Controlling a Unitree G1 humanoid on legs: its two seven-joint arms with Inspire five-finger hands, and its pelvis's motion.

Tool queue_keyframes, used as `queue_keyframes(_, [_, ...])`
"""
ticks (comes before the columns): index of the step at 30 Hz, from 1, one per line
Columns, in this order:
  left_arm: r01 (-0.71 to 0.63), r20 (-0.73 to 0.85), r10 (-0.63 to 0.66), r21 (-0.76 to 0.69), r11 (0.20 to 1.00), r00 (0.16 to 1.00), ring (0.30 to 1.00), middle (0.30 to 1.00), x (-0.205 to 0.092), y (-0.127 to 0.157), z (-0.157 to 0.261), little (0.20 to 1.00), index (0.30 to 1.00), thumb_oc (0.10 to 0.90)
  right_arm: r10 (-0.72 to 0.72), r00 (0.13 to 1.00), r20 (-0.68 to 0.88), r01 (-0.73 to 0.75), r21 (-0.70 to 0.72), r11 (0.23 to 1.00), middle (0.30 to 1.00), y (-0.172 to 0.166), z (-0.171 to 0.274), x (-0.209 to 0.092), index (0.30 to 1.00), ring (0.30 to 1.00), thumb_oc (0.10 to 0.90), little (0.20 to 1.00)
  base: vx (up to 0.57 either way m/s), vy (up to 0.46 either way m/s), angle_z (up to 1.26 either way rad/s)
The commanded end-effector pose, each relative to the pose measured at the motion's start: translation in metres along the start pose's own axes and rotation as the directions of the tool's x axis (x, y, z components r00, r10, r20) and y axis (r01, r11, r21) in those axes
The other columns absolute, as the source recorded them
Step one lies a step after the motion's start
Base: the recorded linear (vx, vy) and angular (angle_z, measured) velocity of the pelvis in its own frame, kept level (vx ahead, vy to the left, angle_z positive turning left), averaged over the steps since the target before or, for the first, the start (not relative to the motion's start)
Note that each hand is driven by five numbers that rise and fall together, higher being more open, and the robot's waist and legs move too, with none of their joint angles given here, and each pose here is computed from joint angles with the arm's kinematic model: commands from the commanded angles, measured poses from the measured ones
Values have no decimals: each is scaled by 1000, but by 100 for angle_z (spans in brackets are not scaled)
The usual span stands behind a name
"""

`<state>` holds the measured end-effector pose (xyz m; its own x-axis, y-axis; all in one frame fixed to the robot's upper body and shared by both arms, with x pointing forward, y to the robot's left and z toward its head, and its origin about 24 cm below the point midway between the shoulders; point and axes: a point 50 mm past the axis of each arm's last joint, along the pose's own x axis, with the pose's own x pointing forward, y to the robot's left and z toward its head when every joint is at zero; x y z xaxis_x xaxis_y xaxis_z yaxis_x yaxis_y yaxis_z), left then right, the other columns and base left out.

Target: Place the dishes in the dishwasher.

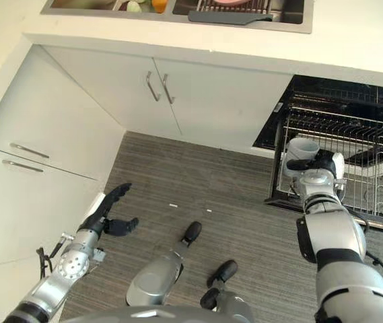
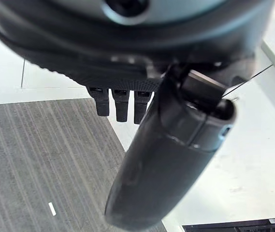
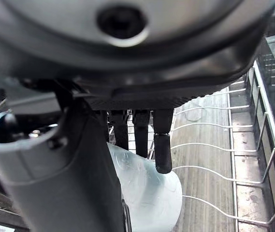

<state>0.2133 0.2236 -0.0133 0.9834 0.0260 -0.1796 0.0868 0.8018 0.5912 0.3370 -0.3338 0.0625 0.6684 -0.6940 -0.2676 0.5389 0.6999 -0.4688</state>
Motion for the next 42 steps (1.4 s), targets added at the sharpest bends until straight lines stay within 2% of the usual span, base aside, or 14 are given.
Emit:
queue_keyframes(1, [-24, 115, 25, -15, 1000, 993, 900, 900, 6, 8, 19, 900, 900, 800, -61, 962, 265, 58, 20, 998, 900, -18, 64, 1, 900, 900, 800, 900, 0, 0, 0])
queue_keyframes(3, [-17, 105, 18, -11, 1000, 994, 900, 900, 6, 6, 17, 900, 900, 800, -56, 960, 274, 53, 18, 998, 900, -16, 67, 0, 900, 900, 800, 900, -7, 6, -2])
queue_keyframes(7, [66, -158, -67, -8, 998, 985, 900, 900, -9, -14, -35, 900, 900, 800, 24, 947, 322, -25, -2, 1000, 900, -1, 74, -6, 900, 900, 800, 900, 22, 10, -8])
queue_keyframes(10, [146, -349, -133, 9, 989, 928, 900, 900, -26, -29, -73, 900, 900, 800, 86, 943, 322, -76, -44, 996, 900, 10, 70, -9, 900, 900, 800, 900, 62, 22, -25])
queue_keyframes(14, [159, -630, -161, -61, 985, 760, 900, 900, -57, -56, -120, 900, 900, 800, 155, 926, 345, -165, 0, 986, 900, 25, 65, -16, 900, 900, 800, 900, 34, 51, -32])
queue_keyframes(18, [16, -830, -150, -168, 986, 537, 900, 900, -94, -75, -146, 900, 900, 800, 233, 790, 567, -339, 86, 937, 900, 48, 75, -57, 900, 900, 800, 900, 15, 56, -26])
queue_keyframes(19, [18, -830, -151, -168, 986, 537, 900, 900, -94, -75, -146, 900, 900, 800, 232, 791, 566, -337, 86, 938, 900, 48, 74, -57, 900, 900, 800, 900, 4, 27, -25])
queue_keyframes(21, [-22, -888, -164, -192, 981, 430, 900, 900, -115, -82, -155, 900, 900, 800, 224, 649, 727, -472, 154, 868, 900, 29, 64, -100, 900, 900, 800, 900, 1, 7, -32])
queue_keyframes(23, [0, -889, -179, -198, 980, 422, 900, 900, -118, -85, -155, 900, 900, 800, 188, 634, 750, -509, 222, 831, 900, 20, 56, -110, 900, 900, 800, 900, 20, -16, -1])
queue_keyframes(26, [51, -883, -197, -194, 980, 425, 900, 900, -124, -87, -156, 900, 900, 800, 106, 551, 828, -637, 335, 694, 900, 1, 55, -138, 900, 900, 800, 900, -18, -38, -14])
queue_keyframes(27, [14, -886, -198, -212, 977, 420, 900, 900, -129, -86, -158, 900, 900, 800, 79, 470, 879, -724, 332, 605, 900, -7, 62, -156, 900, 900, 800, 900, -29, -73, -7])
queue_keyframes(30, [-2, -886, -193, -213, 977, 422, 900, 900, -130, -85, -158, 900, 900, 800, 83, 445, 892, -744, 317, 589, 900, -8, 64, -160, 900, 900, 800, 900, -10, -39, 9])
queue_keyframes(35, [-186, -878, -104, -213, 959, 467, 900, 900, -118, -75, -155, 900, 900, 800, 50, 241, 969, -795, 168, 583, 900, -15, 105, -185, 900, 900, 800, 900, -95, -10, 12])
queue_keyframes(42, [-77, -908, -117, -161, 984, 402, 900, 900, -139, -82, -161, 900, 900, 800, 26, 224, 974, -771, 160, 617, 900, -19, 106, -189, 900, 900, 800, 900, 154, 86, 76])
